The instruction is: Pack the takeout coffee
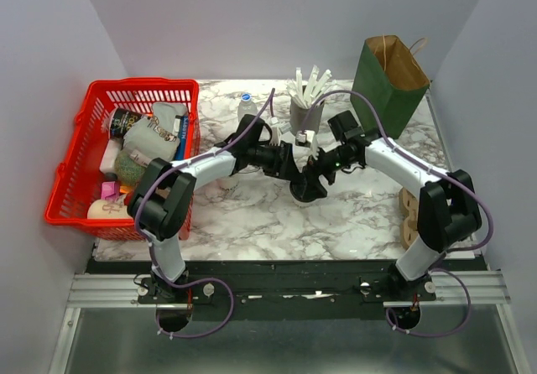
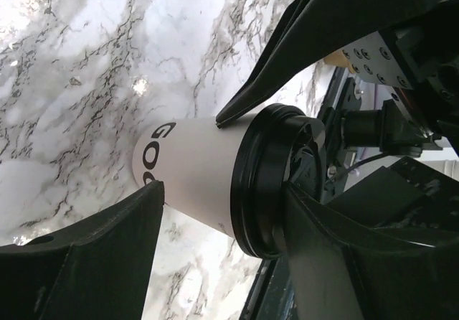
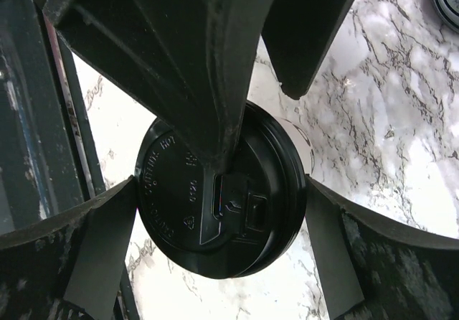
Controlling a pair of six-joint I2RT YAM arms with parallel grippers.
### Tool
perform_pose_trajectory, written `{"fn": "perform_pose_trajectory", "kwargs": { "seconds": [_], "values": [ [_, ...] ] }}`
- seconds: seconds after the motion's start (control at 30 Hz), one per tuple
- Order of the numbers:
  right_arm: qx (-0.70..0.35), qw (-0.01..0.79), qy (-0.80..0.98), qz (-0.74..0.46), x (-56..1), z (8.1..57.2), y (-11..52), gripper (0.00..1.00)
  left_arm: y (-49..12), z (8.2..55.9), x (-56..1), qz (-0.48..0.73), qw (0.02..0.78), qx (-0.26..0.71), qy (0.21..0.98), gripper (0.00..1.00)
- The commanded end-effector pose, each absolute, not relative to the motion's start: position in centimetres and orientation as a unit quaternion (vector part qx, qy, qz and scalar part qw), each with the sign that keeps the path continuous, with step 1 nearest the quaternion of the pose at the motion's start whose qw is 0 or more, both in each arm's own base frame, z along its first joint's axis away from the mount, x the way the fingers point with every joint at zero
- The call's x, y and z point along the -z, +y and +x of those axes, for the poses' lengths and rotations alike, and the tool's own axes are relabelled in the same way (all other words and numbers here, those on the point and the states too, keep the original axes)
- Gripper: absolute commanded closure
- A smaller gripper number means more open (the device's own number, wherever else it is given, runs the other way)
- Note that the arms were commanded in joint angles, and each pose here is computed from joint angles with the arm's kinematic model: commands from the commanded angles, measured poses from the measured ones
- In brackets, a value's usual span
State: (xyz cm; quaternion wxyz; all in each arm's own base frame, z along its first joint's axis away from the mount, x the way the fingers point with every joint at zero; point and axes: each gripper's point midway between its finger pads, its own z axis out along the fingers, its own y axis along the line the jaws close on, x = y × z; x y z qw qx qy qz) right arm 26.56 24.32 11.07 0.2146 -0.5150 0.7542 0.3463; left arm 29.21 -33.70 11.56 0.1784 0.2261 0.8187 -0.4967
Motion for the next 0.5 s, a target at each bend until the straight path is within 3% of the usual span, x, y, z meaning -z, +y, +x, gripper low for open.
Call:
{"fn": "perform_pose_trajectory", "kwargs": {
  "seconds": [0.0,0.27,0.47],
  "values": [
    [-0.368,0.186,0.771,-0.486,-10.4,26.5,23.7,0.00,-33.4,30.1,-9.3,0.205,0.169,0.471,0.841,0.29],
    [-0.473,0.191,0.770,-0.383,-15.0,27.8,23.5,0.00,-32.8,29.8,-7.5,0.190,0.143,0.477,0.846,0.30],
    [-0.512,0.167,0.792,-0.287,-15.2,28.4,22.0,0.00,-33.2,29.9,-7.5,0.196,0.139,0.486,0.840,0.30]
  ]
}}
